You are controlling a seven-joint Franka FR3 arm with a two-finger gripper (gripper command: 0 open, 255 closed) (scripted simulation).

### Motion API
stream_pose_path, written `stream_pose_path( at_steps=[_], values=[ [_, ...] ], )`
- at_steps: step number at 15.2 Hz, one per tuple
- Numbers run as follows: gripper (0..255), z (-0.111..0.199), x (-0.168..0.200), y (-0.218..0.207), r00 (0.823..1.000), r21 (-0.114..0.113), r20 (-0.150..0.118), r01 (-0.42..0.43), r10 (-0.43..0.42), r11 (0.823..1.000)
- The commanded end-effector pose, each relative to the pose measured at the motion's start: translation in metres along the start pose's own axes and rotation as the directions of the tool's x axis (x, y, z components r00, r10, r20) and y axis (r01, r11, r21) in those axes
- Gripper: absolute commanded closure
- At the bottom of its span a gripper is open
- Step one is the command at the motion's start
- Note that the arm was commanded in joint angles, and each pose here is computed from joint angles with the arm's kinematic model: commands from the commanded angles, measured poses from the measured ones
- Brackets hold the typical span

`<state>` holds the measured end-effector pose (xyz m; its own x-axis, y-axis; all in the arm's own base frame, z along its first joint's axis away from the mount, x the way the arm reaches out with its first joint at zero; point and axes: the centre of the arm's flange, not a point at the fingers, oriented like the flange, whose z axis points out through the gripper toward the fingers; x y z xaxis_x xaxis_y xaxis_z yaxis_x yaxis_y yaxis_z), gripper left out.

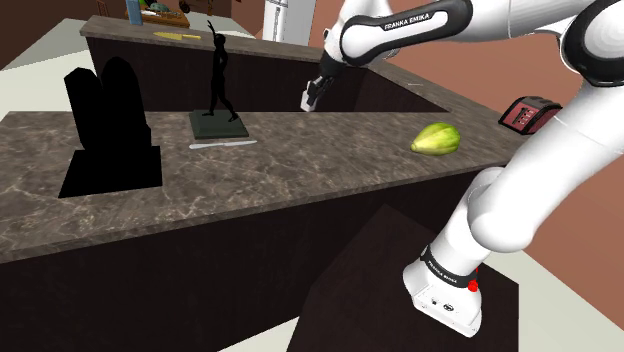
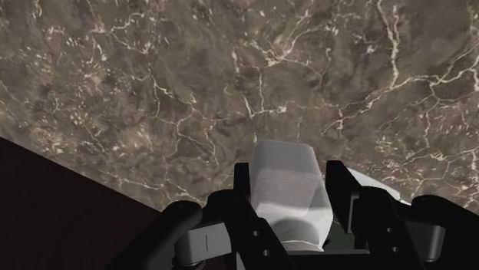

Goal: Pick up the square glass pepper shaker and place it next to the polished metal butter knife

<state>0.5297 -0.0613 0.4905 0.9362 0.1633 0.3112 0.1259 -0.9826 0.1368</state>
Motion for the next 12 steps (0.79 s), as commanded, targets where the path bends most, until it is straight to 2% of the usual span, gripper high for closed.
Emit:
stream_pose_path(
  at_steps=[1,8,12],
  values=[
    [255,0.000,0.010,-0.027,1.000,0.000,0.000,-0.002,0.002,1.000],
    [255,-0.002,0.048,-0.118,1.000,0.000,0.000,-0.002,0.002,1.000],
    [255,0.018,0.042,-0.121,1.000,0.000,0.000,-0.002,0.002,1.000]
  ],
)
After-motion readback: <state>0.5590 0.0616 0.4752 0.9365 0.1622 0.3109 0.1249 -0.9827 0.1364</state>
